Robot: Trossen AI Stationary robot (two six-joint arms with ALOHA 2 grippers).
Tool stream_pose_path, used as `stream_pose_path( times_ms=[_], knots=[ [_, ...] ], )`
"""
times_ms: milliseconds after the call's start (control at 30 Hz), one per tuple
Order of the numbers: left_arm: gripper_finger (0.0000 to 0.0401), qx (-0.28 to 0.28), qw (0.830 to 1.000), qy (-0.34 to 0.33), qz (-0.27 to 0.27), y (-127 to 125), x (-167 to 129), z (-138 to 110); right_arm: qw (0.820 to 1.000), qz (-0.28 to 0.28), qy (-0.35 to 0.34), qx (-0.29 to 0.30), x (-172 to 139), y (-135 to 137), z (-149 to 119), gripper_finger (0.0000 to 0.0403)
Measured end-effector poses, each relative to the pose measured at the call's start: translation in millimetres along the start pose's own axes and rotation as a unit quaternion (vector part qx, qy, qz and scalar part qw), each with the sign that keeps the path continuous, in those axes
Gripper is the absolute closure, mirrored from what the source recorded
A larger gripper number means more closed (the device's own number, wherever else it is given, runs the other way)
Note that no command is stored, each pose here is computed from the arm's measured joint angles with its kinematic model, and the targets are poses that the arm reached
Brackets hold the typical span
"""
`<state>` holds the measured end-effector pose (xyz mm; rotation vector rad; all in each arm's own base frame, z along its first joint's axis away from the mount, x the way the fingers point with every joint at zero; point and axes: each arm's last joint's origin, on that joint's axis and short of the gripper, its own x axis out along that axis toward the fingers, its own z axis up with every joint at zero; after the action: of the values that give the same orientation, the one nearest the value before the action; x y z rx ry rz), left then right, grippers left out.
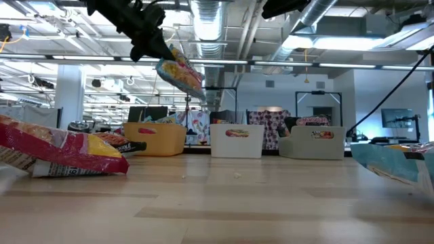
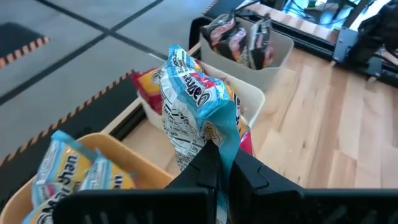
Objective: Sort Maruchan noodles
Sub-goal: Put the blue noodle pack into the orange bin
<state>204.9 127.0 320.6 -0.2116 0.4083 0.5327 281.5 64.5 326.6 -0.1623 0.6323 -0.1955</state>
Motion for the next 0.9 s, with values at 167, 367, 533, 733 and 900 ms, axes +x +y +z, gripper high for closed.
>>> stream_pose_path(
  times_ms=[167, 367, 533, 733, 900],
  knots=[
    [0.0401, -0.013, 1.0, 0.009, 0.006, 18.3, -0.7, -0.8, 1.0, 0.001, 0.002, -0.001, 1.1, 0.5, -0.5, 0.0262],
    [0.0401, -0.025, 1.0, 0.002, 0.012, 37.4, 2.8, -10.4, 1.0, 0.001, 0.002, 0.014, 1.1, 0.6, -0.5, 0.0262],
    [0.0401, -0.033, 0.999, -0.016, -0.005, 52.5, 13.9, -38.8, 1.0, 0.001, 0.003, 0.022, 1.1, 0.5, -0.6, 0.0262],
    [0.0401, -0.045, 0.998, -0.037, 0.015, 69.4, 19.2, -68.2, 0.999, 0.001, 0.003, 0.038, 1.1, 0.5, -0.7, 0.0262],
    [0.0401, -0.048, 0.998, -0.036, 0.006, 81.4, 17.9, -84.9, 0.999, 0.001, 0.003, 0.047, 1.1, 0.5, -0.8, 0.0262]
  ],
)
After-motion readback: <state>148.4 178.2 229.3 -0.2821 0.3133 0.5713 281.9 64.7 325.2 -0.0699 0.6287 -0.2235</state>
